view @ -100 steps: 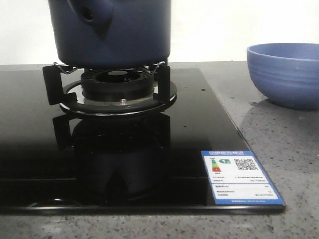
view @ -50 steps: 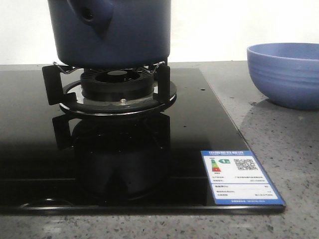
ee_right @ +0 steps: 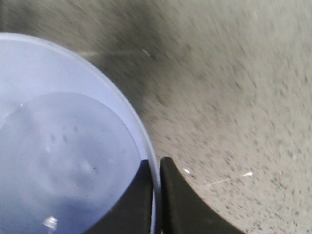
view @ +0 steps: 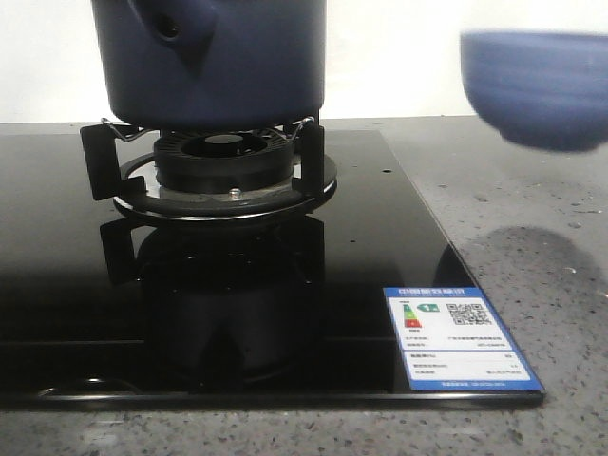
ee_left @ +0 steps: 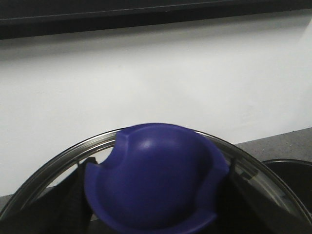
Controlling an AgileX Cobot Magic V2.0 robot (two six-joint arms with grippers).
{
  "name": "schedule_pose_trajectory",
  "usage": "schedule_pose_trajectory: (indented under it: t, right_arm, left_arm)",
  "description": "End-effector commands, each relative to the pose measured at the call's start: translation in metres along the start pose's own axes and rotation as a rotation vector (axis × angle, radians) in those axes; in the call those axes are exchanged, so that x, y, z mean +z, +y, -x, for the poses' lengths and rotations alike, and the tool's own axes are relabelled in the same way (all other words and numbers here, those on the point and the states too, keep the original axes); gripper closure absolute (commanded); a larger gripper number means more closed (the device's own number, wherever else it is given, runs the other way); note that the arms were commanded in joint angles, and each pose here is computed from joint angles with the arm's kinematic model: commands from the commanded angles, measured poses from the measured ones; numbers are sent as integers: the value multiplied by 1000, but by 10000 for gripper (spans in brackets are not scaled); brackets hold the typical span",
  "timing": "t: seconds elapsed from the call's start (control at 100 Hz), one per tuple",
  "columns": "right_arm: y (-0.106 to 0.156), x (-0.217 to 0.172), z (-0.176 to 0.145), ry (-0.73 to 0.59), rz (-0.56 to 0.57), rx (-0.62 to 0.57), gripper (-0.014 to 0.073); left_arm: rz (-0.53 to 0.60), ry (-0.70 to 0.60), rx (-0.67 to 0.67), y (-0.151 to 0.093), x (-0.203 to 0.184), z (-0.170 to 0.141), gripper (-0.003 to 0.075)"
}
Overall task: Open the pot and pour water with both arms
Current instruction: 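Grasp the light blue bowl rim with the right gripper and lift it, then carry the bowl over the pot and tilt it to pour water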
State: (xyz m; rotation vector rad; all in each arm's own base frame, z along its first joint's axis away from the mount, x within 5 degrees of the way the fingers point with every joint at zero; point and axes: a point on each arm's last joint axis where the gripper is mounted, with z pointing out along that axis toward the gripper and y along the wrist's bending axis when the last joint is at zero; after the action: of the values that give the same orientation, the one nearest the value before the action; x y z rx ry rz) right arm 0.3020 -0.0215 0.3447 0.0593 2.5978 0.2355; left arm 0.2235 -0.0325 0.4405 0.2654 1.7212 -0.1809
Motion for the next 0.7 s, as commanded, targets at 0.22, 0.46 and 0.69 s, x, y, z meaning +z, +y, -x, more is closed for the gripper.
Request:
schedule_pose_trajectory:
  t: [0.22,0.46,0.69]
  right_arm:
    - [31,-73,44,-179,125,-62,656]
    - [88,-99,71,-239,230,-223,643]
    - [151,-95,89,-318,350,-355,643]
  left_arm:
    - [44,-137,-19,2,-13,23,369]
    - [44,-137,-19,2,-13,23,369]
    - [48,-137,-10,3,-14,23,369]
